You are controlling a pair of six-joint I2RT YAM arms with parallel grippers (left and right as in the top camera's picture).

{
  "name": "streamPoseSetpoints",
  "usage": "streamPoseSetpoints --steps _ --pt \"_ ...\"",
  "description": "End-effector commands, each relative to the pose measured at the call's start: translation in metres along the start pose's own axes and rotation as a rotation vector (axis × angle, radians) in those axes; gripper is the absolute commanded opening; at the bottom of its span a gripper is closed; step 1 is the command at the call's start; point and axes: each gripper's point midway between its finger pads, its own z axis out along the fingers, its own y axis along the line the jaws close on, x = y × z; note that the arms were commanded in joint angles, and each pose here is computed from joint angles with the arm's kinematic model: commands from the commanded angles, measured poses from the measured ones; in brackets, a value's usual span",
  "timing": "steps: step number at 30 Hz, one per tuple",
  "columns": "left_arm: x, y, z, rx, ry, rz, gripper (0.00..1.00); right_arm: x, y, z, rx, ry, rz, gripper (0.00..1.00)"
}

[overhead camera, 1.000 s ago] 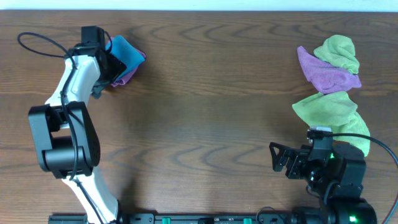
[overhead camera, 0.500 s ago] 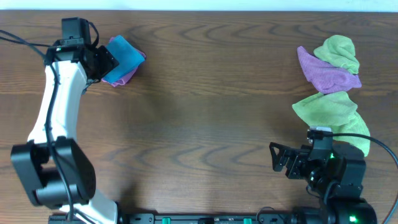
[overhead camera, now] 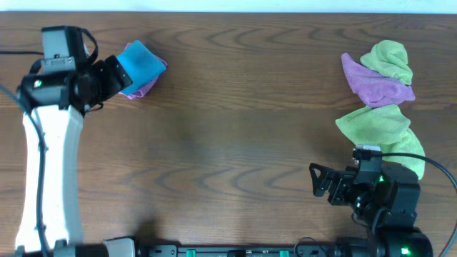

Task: Fold the cloth
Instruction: 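Release the blue square and pull the left gripper back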

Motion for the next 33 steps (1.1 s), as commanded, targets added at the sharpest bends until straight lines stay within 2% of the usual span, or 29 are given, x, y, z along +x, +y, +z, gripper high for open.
streamPoseSetpoints --steps 1,10,17,24,33 --pt "-0.005 -0.003 -0.029 0.033 -0.065 0.056 0.95 0.002 -0.001 0.001 0.000 0.003 0.018 0.99" --pt "0.014 0.004 -0.086 0.063 -0.137 0.127 0.95 0.002 -0.001 0.001 0.000 0.003 0.018 0.99" --pt "0.029 0.010 -0.110 0.068 -0.155 0.180 0.95 0.002 -0.001 0.001 -0.001 0.002 0.017 0.99" --pt "0.054 0.017 -0.108 0.084 -0.142 0.275 0.95 0.002 -0.001 0.001 0.000 0.003 0.018 0.99" --pt "0.099 0.036 -0.082 0.126 -0.215 0.284 0.95 0.002 -0.001 0.001 0.000 0.003 0.018 0.99"
